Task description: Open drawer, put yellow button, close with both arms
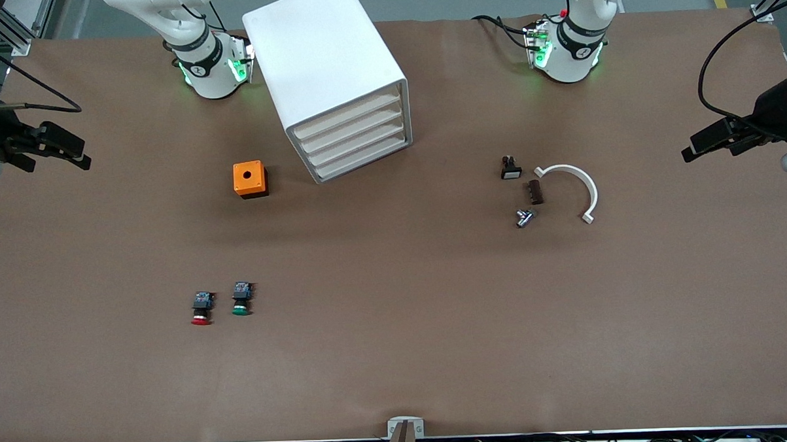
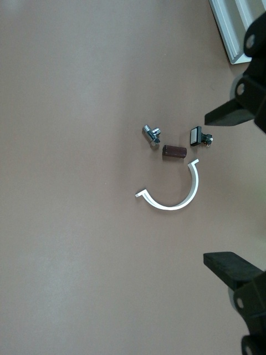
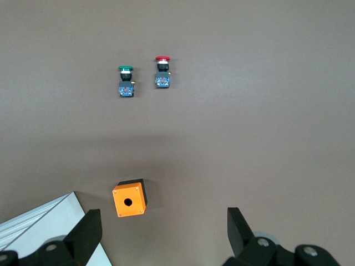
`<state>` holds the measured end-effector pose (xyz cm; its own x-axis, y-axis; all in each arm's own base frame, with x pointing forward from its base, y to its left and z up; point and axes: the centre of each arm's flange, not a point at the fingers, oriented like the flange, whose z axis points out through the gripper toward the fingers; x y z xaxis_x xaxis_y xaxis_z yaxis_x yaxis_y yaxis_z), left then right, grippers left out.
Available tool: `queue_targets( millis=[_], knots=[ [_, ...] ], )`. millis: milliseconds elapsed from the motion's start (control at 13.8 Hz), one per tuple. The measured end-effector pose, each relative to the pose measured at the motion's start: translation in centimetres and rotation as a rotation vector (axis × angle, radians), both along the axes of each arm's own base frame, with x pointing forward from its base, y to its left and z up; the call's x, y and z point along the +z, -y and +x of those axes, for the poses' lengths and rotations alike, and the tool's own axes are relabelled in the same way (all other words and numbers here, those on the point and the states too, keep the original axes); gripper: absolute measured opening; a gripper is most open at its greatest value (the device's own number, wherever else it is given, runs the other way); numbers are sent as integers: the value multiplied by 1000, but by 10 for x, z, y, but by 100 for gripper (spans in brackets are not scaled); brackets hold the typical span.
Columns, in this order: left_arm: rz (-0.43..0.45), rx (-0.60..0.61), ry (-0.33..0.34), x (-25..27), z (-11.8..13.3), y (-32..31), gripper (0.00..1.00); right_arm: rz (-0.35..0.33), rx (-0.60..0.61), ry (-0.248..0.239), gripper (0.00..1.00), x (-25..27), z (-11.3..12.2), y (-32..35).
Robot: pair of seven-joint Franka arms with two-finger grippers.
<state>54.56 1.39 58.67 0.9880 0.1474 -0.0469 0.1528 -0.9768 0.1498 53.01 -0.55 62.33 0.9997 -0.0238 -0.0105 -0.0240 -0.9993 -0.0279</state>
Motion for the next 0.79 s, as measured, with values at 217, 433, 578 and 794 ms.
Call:
queue_targets(
  millis=[217, 433, 578, 794],
  knots=[
    [5, 15, 16, 2, 1, -8, 100, 1, 0, -2, 100, 0, 0, 0],
    [7, 14, 44, 10, 1, -7, 100, 1, 0, -2, 100, 0, 0, 0],
    [9, 1, 73, 24, 1, 1, 100, 1, 0, -2, 100, 0, 0, 0],
    [39, -34, 96, 35, 0, 17, 100, 1, 0, -2, 100, 0, 0, 0]
  ],
)
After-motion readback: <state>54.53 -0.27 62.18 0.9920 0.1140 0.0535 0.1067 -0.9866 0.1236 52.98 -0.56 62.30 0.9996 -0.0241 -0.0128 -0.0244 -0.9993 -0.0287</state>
